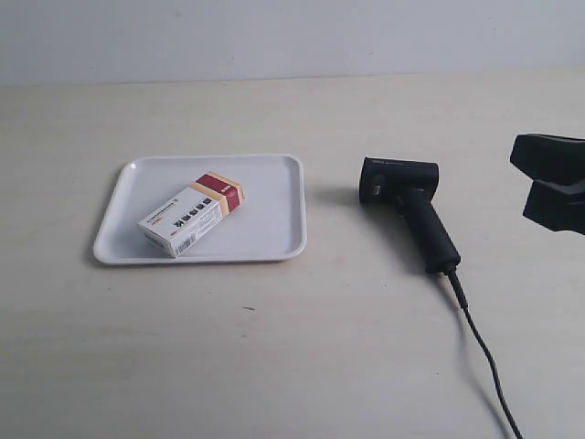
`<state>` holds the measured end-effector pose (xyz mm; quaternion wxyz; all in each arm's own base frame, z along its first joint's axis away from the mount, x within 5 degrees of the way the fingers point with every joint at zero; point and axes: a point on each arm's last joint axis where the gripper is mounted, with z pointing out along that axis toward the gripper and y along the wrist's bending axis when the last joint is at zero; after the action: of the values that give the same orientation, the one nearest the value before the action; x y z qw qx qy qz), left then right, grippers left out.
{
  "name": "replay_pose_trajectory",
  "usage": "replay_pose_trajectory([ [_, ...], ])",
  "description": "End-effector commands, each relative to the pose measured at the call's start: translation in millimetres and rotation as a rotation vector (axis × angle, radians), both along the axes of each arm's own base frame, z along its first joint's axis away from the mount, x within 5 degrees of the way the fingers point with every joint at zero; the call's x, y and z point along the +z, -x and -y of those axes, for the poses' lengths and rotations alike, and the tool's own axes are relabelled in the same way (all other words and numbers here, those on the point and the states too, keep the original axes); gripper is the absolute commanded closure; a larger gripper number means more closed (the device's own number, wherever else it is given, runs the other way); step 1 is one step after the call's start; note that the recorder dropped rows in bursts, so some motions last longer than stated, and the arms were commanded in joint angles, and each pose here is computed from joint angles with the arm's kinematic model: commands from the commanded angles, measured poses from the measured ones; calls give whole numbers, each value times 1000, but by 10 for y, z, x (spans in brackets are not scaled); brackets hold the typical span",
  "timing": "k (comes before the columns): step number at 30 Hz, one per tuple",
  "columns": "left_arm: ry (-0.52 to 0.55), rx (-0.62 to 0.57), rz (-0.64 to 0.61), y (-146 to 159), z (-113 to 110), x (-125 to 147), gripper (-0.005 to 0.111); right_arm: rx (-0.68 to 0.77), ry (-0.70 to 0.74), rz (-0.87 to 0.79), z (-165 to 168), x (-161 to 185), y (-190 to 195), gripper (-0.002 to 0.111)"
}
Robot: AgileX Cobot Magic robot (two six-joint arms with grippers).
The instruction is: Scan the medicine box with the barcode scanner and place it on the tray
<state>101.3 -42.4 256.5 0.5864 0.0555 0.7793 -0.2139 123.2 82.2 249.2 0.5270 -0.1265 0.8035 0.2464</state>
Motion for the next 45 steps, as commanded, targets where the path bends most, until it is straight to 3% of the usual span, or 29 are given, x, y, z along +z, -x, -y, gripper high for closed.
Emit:
replay_pose_trajectory([
  [1,19,196,156,317,-246,-265,104,3,-2,7,6,0,11,108],
  [4,20,328,286,452,-348,-344,104,3,-3,9,8,4,14,108],
  [8,-40,429,325,460,-424,-390,104,-11,7,-6,22,-11,14,108],
  [13,-299,382,282,448,-414,-519,104,-11,7,-5,22,-10,15,108],
  [18,-265,432,162,456,-466,-613,104,-11,7,-5,22,-10,15,108],
  [23,-295,429,93,466,-476,-677,104,-11,7,-5,22,-10,15,108],
  [40,-341,377,95,466,-440,-688,104,-11,7,-5,22,-10,15,108],
  [45,-277,398,82,466,-445,-689,104,-11,7,-5,22,-10,15,108],
])
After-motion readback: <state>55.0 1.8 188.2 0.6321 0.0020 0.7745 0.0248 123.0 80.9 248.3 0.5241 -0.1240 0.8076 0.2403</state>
